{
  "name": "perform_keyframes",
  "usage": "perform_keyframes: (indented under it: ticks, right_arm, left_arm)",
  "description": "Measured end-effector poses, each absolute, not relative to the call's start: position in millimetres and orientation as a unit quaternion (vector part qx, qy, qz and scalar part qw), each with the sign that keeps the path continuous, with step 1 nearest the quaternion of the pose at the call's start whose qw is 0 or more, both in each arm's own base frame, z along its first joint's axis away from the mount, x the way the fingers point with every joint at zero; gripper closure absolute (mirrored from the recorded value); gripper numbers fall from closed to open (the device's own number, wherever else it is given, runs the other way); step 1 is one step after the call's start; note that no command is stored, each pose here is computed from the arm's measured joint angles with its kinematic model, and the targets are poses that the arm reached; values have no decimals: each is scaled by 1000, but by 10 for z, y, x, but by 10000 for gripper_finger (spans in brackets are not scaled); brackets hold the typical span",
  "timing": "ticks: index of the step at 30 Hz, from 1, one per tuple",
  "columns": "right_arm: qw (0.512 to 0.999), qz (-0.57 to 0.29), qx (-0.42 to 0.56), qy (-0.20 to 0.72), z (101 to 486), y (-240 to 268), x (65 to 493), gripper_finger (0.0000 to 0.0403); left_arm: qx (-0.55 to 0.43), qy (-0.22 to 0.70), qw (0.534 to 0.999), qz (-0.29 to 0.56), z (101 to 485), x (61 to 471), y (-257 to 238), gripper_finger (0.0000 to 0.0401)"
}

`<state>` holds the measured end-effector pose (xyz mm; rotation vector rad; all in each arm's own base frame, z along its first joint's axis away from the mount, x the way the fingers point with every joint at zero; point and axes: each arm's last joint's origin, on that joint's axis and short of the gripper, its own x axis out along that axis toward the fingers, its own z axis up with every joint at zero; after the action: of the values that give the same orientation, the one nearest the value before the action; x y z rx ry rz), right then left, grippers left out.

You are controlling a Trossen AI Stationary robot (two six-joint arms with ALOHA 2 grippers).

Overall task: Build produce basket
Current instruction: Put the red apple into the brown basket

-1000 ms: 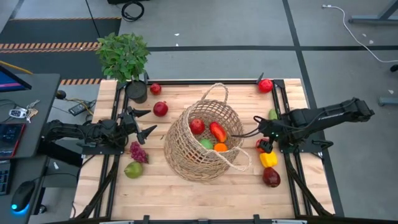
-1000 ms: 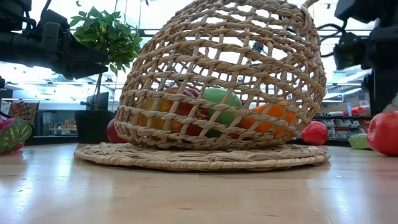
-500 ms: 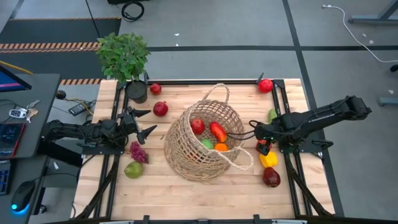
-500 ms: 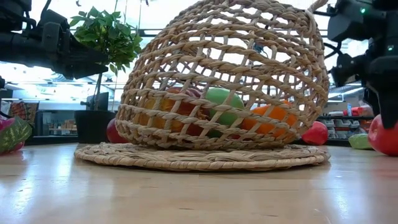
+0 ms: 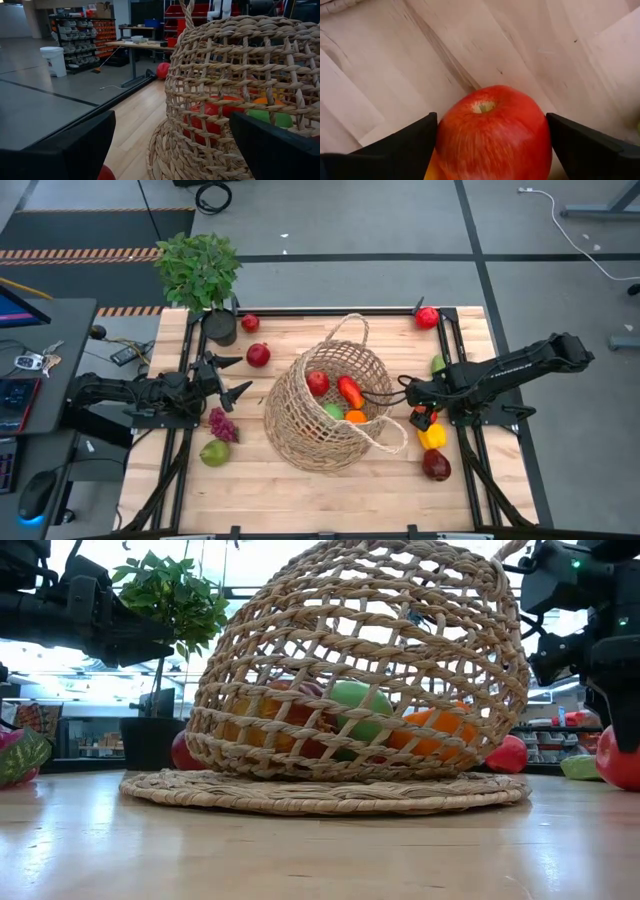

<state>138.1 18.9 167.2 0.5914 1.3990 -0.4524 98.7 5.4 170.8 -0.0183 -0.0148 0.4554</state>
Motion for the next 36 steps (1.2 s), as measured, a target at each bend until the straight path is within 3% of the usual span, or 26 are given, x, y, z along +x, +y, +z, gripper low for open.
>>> perform_keyframes:
  ticks: [14, 26, 36]
  right_arm:
    - [725, -198, 291, 592, 1870, 165, 1490, 54]
    - [794, -159, 295, 507, 2723, 58, 1595, 54]
    - [894, -106, 264, 347, 3687, -65, 1526, 54]
  left_arm:
    - [-9, -7, 974, 226, 1708, 987, 54, 3]
    - [-9, -7, 974, 226, 1708, 987, 54, 3]
    - [-9, -7, 974, 226, 1708, 988, 54, 3]
